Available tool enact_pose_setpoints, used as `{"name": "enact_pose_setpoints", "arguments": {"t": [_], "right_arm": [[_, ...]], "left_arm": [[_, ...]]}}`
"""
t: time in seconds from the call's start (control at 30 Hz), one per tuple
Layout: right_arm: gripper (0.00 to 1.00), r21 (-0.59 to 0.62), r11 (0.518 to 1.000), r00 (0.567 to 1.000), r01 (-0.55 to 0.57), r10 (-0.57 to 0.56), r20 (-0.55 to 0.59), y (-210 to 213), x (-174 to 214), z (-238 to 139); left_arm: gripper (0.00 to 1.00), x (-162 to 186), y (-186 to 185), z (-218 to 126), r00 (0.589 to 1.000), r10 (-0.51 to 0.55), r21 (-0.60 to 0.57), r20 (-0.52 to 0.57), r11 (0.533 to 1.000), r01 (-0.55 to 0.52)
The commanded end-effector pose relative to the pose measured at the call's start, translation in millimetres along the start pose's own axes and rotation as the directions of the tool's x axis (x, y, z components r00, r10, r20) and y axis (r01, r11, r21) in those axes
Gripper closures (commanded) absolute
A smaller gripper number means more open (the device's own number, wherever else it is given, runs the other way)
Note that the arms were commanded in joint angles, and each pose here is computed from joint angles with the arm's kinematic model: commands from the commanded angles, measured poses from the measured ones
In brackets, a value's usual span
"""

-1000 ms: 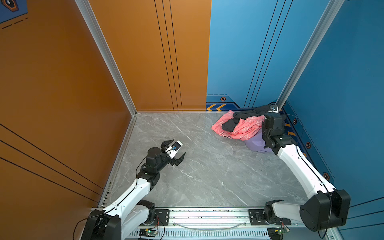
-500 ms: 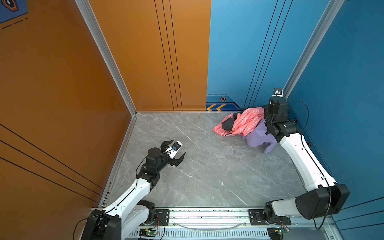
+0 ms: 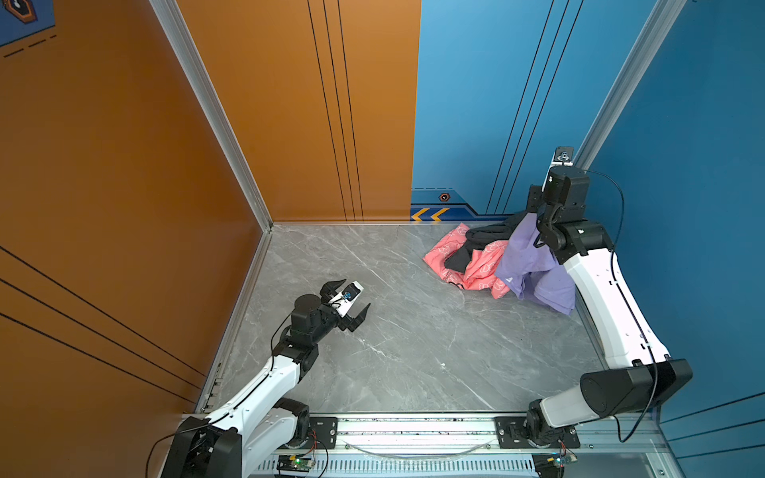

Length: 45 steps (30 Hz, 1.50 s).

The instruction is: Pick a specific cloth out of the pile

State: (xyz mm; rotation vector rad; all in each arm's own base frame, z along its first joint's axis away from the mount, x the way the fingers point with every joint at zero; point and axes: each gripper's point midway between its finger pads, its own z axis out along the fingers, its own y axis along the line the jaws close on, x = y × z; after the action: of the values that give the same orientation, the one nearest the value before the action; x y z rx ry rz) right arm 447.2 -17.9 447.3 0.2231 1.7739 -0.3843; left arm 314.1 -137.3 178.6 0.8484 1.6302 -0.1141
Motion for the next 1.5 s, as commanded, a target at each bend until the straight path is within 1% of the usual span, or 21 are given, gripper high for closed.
{"name": "enact_pose_setpoints", "arguments": {"t": [0.0, 0.13, 0.23, 0.33, 0.4, 0.47, 0.53, 0.6, 0.67, 0.73, 0.8, 0.87, 0.97, 1.1, 1.17, 1.27, 1.37, 1.43, 1.47], "right_arm": [[1.0, -0.157, 0.984, 0.995, -0.085, 0.093, 0.044, 29.0, -21.5, -12.2], [1.0, -0.264, 0.964, 0.999, -0.032, 0.027, -0.023, 76.6, 11.1, -9.8], [1.0, -0.358, 0.934, 0.997, 0.001, -0.029, -0.074, 115.4, 40.2, -12.7], [1.0, -0.461, 0.887, 0.987, 0.029, -0.098, -0.126, 157.4, 74.6, -20.3], [1.0, -0.522, 0.851, 0.974, 0.045, -0.154, -0.167, 186.1, 104.2, -26.2], [1.0, -0.571, 0.819, 0.956, 0.059, -0.211, -0.204, 209.1, 132.6, -31.4], [0.97, -0.635, 0.767, 0.925, 0.086, -0.298, -0.235, 234.0, 164.3, -41.1], [0.88, -0.698, 0.705, 0.875, 0.126, -0.41, -0.256, 256.9, 199.3, -53.9], [0.76, -0.737, 0.656, 0.829, 0.161, -0.495, -0.26, 271.1, 224.3, -65.2], [0.64, -0.764, 0.617, 0.789, 0.191, -0.56, -0.255, 279.0, 241.3, -75.0], [0.55, -0.771, 0.598, 0.763, 0.218, -0.597, -0.247, 280.6, 249.4, -80.8], [0.47, -0.766, 0.601, 0.755, 0.229, -0.607, -0.25, 276.5, 251.1, -82.5], [0.38, -0.747, 0.622, 0.765, 0.236, -0.593, -0.252, 265.0, 243.7, -81.6], [0.36, -0.724, 0.659, 0.8, 0.203, -0.538, -0.265, 246.6, 224.5, -82.4], [0.36, -0.706, 0.686, 0.821, 0.175, -0.497, -0.281, 235.0, 214.9, -80.7], [0.35, -0.643, 0.751, 0.843, 0.149, -0.436, -0.315, 210.0, 206.5, -70.8], [0.35, -0.545, 0.831, 0.864, 0.114, -0.354, -0.358, 175.2, 203.4, -57.1], [0.36, -0.463, 0.886, 0.88, 0.032, -0.245, -0.407, 145.7, 203.9, -46.8], [0.36, -0.432, 0.902, 0.883, -0.021, -0.186, -0.431, 133.3, 205.0, -43.4]], "left_arm": [[0.02, 3.5, -2.7, -0.7, 1.0, 0.014, 0.0, -0.011, 1.0, -0.014], [0.02, 4.4, -3.1, -1.0, 1.0, 0.013, -0.001, -0.012, 1.0, -0.013], [0.02, 4.3, -3.0, -1.0, 1.0, 0.013, -0.001, -0.012, 1.0, -0.013], [0.02, 4.2, -3.0, -1.1, 1.0, 0.015, -0.001, -0.012, 1.0, -0.015], [0.02, 4.1, -2.8, -1.1, 1.0, 0.017, -0.003, -0.012, 1.0, -0.017], [0.02, 3.6, -2.8, -1.3, 1.0, 0.018, -0.003, -0.011, 1.0, -0.018], [0.02, 4.0, -2.4, -1.4, 1.0, 0.018, -0.005, -0.012, 1.0, -0.018], [0.02, 4.2, -2.4, -1.5, 1.0, 0.019, -0.006, -0.012, 1.0, -0.019], [0.02, 4.8, -2.7, -1.4, 1.0, 0.019, -0.006, -0.013, 1.0, -0.019], [0.02, 4.1, -2.9, -1.5, 1.0, 0.021, -0.006, -0.013, 1.0, -0.021], [0.02, 4.3, -2.6, -1.6, 1.0, 0.021, -0.007, -0.013, 1.0, -0.021], [0.02, 4.2, -2.8, -1.6, 1.0, 0.021, -0.006, -0.012, 1.0, -0.021], [0.02, 3.9, -3.1, -1.8, 1.0, 0.022, -0.006, -0.012, 1.0, -0.022], [0.02, 4.1, -3.1, -2.1, 1.0, 0.023, -0.008, -0.012, 1.0, -0.023], [0.02, 4.3, -3.8, -2.0, 1.0, 0.023, -0.007, -0.013, 1.0, -0.023], [0.02, 4.8, -3.7, -2.2, 1.0, 0.026, -0.01, -0.015, 1.0, -0.026], [0.02, 3.9, -3.8, -3.0, 0.999, 0.03, -0.014, -0.012, 0.999, -0.03], [0.02, 4.4, -4.3, -2.9, 0.999, 0.03, -0.013, -0.014, 0.999, -0.03], [0.02, 4.5, -4.6, -2.8, 0.999, 0.032, -0.012, -0.014, 0.999, -0.033]]}}
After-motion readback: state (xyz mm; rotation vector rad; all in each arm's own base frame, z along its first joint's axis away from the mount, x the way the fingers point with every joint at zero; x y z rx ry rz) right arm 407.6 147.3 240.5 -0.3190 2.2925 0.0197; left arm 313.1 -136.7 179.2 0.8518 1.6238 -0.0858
